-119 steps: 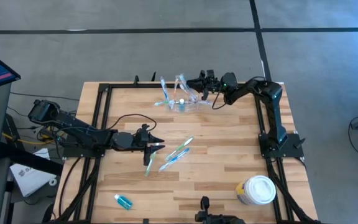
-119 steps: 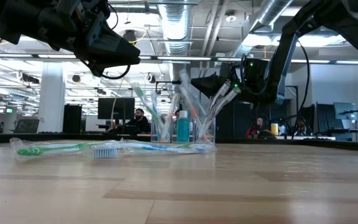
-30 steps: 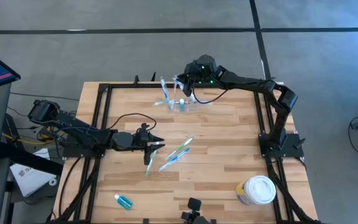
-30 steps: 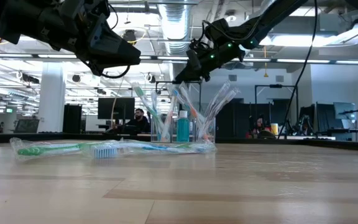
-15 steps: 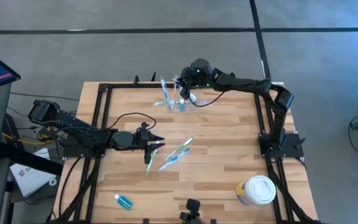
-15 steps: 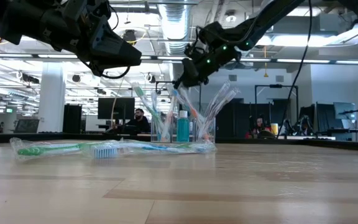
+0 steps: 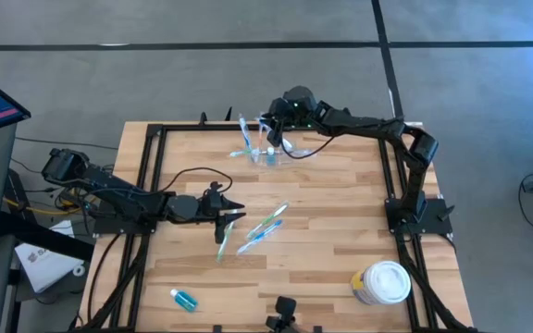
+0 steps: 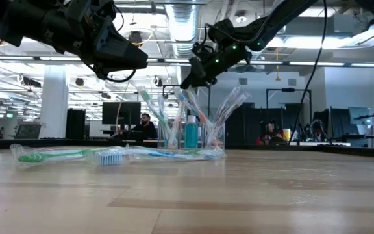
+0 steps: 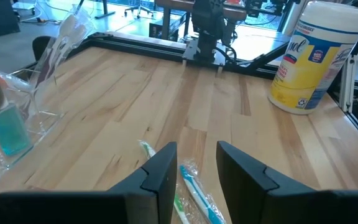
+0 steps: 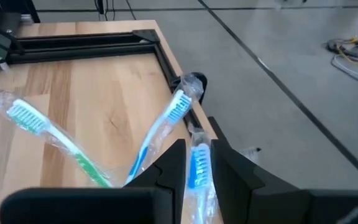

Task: Pick & Place toothbrushing station
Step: Put the blue toothbrush into the transparent organizer

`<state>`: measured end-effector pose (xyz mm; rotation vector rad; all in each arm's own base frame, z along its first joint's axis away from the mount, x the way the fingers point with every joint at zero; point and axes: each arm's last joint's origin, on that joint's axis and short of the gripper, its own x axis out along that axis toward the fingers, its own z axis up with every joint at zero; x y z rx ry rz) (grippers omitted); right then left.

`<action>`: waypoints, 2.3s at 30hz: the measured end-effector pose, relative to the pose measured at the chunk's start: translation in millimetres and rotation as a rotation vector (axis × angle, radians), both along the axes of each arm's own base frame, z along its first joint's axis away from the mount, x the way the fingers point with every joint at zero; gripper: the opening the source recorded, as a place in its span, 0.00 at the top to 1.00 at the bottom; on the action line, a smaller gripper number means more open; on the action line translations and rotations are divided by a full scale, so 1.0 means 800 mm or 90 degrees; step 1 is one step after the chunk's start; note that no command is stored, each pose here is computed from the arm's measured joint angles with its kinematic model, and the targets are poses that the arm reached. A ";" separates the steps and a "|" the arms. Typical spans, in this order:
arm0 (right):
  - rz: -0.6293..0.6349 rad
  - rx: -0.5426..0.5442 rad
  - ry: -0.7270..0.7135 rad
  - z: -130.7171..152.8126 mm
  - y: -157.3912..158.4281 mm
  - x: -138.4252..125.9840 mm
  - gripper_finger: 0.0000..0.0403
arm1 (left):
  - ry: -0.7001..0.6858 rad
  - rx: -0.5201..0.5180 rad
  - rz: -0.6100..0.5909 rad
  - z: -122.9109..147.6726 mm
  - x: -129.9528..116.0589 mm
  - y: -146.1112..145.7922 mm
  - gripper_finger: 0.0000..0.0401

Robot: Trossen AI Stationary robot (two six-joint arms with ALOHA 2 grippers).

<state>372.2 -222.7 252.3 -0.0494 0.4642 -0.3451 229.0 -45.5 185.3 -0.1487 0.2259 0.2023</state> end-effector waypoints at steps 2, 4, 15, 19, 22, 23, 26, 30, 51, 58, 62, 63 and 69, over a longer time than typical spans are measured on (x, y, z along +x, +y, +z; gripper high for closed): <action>-0.008 -0.009 0.002 0.000 0.000 0.000 0.84 | 0.000 0.000 0.000 0.000 0.000 0.000 0.74; -0.009 -0.013 0.003 0.000 0.001 0.001 0.84 | 0.000 0.000 0.000 0.000 0.000 0.000 0.74; -0.009 -0.030 0.011 0.001 0.004 0.003 0.84 | 0.000 0.000 0.000 0.000 0.000 0.000 0.74; -0.010 -0.028 0.015 0.000 0.004 0.003 0.84 | 0.000 0.000 0.000 0.000 0.000 0.000 0.74; -0.008 -0.031 0.011 0.001 0.006 0.004 0.84 | 0.000 0.000 0.000 0.000 0.000 0.000 0.74; -0.007 -0.032 0.010 0.001 0.006 0.004 0.84 | 0.000 0.000 0.000 0.000 0.000 0.000 0.74; -0.007 -0.029 0.012 0.000 0.007 0.004 0.84 | 0.000 0.000 0.000 0.000 0.000 0.000 0.74; -0.005 -0.031 0.013 0.000 0.007 0.004 0.84 | 0.000 0.000 0.000 0.000 0.000 0.000 0.74; -0.015 -0.015 0.008 0.006 0.009 0.000 0.84 | 0.000 0.000 0.000 0.000 0.000 0.000 0.74; -0.034 -0.029 -0.055 0.015 -0.003 0.001 0.84 | 0.000 0.000 0.000 0.000 0.000 0.000 0.74; -0.059 -0.004 -0.042 -0.007 -0.021 0.000 0.84 | 0.000 0.000 0.000 0.000 0.000 0.000 0.74; -0.065 0.008 -0.047 -0.007 -0.024 -0.002 0.84 | 0.000 0.000 0.000 0.000 0.000 0.000 0.74; -0.023 0.034 -0.065 -0.006 -0.024 -0.002 0.84 | 0.000 0.001 0.000 0.000 0.000 0.000 0.74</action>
